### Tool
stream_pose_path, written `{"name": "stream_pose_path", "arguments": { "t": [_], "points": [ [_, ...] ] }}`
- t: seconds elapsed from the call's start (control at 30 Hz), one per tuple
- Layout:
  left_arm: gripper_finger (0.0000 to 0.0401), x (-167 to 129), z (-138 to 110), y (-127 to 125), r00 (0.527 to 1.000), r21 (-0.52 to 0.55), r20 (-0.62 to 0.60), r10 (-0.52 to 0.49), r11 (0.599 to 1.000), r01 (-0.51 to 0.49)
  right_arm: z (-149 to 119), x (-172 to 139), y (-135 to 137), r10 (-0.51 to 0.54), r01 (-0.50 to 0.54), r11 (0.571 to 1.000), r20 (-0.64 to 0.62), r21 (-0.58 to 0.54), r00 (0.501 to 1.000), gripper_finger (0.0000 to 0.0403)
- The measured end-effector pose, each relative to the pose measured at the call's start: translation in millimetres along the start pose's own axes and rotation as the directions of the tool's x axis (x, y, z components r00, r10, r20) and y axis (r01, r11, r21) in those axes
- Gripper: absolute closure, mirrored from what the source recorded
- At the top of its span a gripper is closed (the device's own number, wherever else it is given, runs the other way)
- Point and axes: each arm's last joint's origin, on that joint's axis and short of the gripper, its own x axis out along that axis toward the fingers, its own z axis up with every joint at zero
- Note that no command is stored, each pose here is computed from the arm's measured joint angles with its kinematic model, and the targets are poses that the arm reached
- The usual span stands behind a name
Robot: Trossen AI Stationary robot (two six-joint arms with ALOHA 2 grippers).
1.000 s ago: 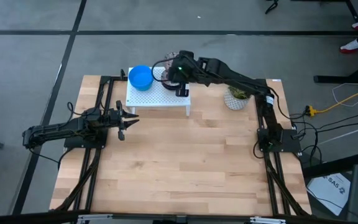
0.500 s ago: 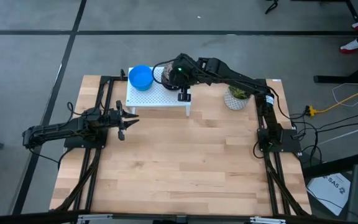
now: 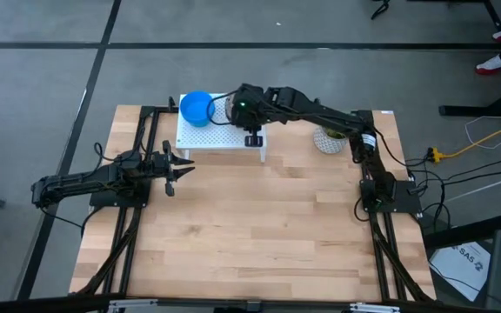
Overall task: Pick & Place Mini bowls
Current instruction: Stack the patterned black bowl on the patterned black bowls on the shelf, then return to Home Position
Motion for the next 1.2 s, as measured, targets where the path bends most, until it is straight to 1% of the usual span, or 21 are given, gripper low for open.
{"name": "stream_pose_path", "arguments": {
  "t": [0.1, 0.2, 0.37, 0.53, 0.67, 0.73, 0.8, 0.97, 1.07, 1.2],
  "points": [
    [0.0315, 0.0, -0.1, 0.0, 1.0, 0.0, 0.0, 0.0, 1.0, 0.0, -0.1, 4.9, 3.7, 0.004, -0.005, 0.999, -0.023, -0.05, 1.0, 0.0325],
    [0.0315, 0.0, -0.1, 0.0, 1.0, 0.0, -0.001, 0.0, 1.0, 0.0, 0.5, 3.5, 3.9, -0.003, 0.002, 0.999, -0.025, -0.054, 1.0, 0.0299],
    [0.0315, 0.0, -0.1, 0.0, 1.0, 0.0, 0.0, 0.0, 1.0, 0.0, 4.2, -5.8, 3.3, -0.016, 0.016, 0.998, 0.009, -0.06, 1.0, 0.0259],
    [0.0315, 0.0, 0.0, 0.0, 1.0, 0.0, 0.0, 0.0, 1.0, 0.0, 4.7, -15.1, 4.4, -0.014, 0.016, 0.997, 0.021, -0.069, 1.0, 0.0235],
    [0.0315, 0.0, -0.1, 0.0, 1.0, 0.0, 0.0, 0.0, 1.0, 0.0, 5.4, -34.5, 7.7, -0.011, 0.014, 0.997, 0.047, -0.073, 0.999, 0.0224],
    [0.0315, 0.0, -0.1, 0.0, 1.0, 0.0, 0.0, 0.0, 1.0, 0.0, 4.8, -48.2, 11.9, 0.022, -0.017, 0.997, 0.065, -0.074, 0.998, 0.0222],
    [0.0315, 0.0, 0.0, 0.0, 1.0, 0.0, 0.0, 0.0, 1.0, 0.0, 2.4, -62.1, 16.7, 0.084, -0.079, 0.995, 0.078, -0.065, 0.993, 0.0222],
    [0.0315, 0.0, 0.0, 0.0, 1.0, 0.0, 0.0, 0.0, 1.0, 0.0, -8.4, -90.4, 29.2, 0.203, -0.204, 0.979, 0.046, 0.022, 0.978, 0.0222],
    [0.0315, 0.0, -0.1, 0.0, 1.0, 0.0, 0.0, 0.0, 1.0, 0.0, -12.8, -96.9, 44.3, 0.265, -0.265, 0.963, 0.024, 0.041, 0.964, 0.0222],
    [0.0315, 0.0, -0.1, 0.0, 1.0, 0.0, -0.001, 0.0, 1.0, 0.0, -22.4, -95.5, 78.4, 0.321, -0.32, 0.947, -0.018, 0.03, 0.947, 0.0222]
  ]
}}
